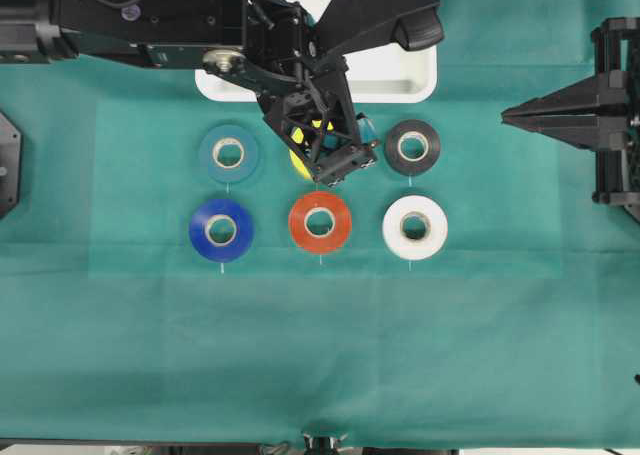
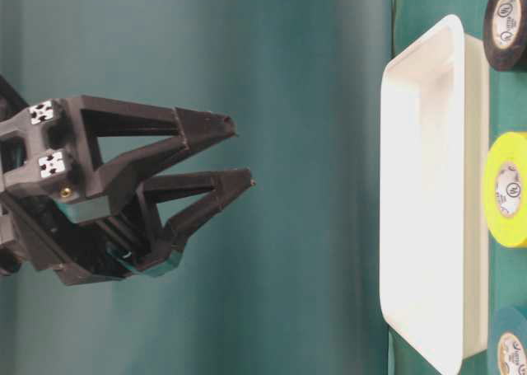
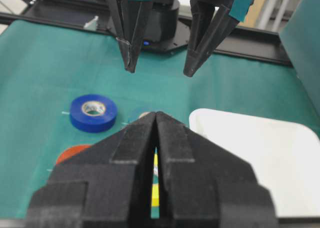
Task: Place the tape from the fixed location into the white case.
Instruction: 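Lower the left gripper with one finger into the yellow roll's hole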
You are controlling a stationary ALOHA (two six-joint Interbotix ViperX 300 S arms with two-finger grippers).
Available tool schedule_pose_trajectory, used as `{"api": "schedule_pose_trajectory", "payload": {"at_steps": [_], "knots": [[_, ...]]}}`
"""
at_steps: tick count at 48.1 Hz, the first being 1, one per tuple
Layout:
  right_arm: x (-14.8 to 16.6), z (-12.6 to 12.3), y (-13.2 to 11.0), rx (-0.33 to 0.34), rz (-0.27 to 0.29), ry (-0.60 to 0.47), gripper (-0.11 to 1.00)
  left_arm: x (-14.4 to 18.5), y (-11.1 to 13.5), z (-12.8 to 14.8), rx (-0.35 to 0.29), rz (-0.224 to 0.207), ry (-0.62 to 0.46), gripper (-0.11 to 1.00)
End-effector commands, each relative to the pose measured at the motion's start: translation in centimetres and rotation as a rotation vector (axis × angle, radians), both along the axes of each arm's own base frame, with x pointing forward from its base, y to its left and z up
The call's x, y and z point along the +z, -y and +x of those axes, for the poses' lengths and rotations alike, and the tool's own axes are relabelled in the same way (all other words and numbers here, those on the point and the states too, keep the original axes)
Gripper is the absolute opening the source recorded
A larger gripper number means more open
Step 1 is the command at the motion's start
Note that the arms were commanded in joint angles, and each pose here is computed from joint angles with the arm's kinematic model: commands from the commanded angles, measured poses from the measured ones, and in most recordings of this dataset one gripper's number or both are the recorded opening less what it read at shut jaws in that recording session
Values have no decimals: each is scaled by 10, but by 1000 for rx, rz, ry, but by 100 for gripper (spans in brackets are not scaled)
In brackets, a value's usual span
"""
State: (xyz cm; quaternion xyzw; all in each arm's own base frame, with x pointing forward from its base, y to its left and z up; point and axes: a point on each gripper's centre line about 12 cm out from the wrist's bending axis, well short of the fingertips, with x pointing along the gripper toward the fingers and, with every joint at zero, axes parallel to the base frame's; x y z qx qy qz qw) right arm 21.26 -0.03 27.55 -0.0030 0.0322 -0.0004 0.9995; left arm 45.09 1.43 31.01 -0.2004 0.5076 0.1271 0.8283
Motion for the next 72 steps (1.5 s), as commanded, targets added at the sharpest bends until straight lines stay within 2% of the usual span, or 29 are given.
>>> {"api": "schedule_pose_trajectory", "payload": {"at_steps": [1, 19, 32, 47, 60, 72], "knots": [[10, 3, 0, -1, -2, 25, 0, 14, 1, 0, -2, 0, 37, 98], [10, 3, 0, -1, -2, 23, 0, -17, 1, 10, -4, -2, -31, 98], [9, 3, 1, -3, -5, 18, 0, -60, 3, 15, -3, -6, -84, 98], [7, 3, 2, -7, -5, 11, 0, -95, 5, 12, 40, -26, -98, 98], [3, 6, 3, -12, -4, -9, 0, -113, 6, 18, 36, -25, -89, 98], [1, 7, 3, -12, -3, -15, 0, -136, 2, 17, 42, -24, -135, 98]]}}
